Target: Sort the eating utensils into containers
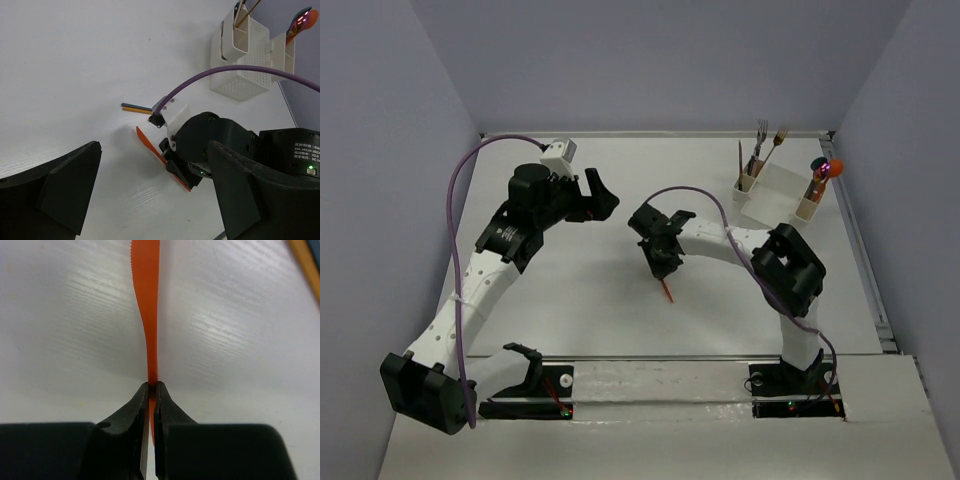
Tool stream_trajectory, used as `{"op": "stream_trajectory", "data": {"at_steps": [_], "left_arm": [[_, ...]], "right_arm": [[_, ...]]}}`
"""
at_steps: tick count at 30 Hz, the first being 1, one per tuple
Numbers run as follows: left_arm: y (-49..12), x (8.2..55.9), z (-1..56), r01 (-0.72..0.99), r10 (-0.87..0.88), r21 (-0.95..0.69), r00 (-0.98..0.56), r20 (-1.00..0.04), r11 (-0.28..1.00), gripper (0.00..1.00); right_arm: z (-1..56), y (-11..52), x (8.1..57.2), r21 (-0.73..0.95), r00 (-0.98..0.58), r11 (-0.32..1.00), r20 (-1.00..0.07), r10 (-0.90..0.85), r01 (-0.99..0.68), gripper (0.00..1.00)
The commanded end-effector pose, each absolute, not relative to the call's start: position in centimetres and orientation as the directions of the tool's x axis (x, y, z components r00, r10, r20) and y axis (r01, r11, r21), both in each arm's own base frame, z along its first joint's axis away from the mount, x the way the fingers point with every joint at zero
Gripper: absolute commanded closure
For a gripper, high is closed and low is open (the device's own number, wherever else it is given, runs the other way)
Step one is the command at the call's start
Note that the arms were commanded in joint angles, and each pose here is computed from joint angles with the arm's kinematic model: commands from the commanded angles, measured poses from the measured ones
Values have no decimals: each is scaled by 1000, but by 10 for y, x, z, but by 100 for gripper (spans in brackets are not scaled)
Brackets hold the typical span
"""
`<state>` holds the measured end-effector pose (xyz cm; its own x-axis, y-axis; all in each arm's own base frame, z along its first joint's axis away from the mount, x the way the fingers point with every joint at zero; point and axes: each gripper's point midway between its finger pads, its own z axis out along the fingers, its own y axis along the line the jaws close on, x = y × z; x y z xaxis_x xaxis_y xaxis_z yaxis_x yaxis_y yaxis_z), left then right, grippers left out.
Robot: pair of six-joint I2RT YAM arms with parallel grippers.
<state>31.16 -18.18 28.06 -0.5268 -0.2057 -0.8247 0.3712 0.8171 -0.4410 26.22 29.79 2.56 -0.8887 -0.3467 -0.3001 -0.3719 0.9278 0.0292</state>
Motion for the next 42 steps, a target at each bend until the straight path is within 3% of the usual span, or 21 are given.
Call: {"op": "stream_trajectory", "data": {"at_steps": [1,5,8,16,25,42], "left_arm": [[-183,313,308,413,-218,-422,-457,-863,807,1],[-186,310,305,421,-227,-444,-471,-852,791,1],[-186,308,303,416,-234,-452,-476,-848,789,1],[-184,304,295,398,-245,-468,-494,-834,789,1],[-178,300,292,373,-248,-461,-495,-833,805,1],[-180,304,291,373,-248,-463,-497,-832,804,1]], "right_arm": [[116,307,322,63,-787,934,-560,-258,-351,93],[187,266,389,151,-683,954,-727,-70,-258,93],[237,199,444,158,-548,978,-834,59,-136,93],[281,104,516,150,-317,986,-934,166,73,93],[280,64,539,118,-244,980,-957,156,163,93],[224,63,503,107,-330,985,-932,148,138,90]]}}
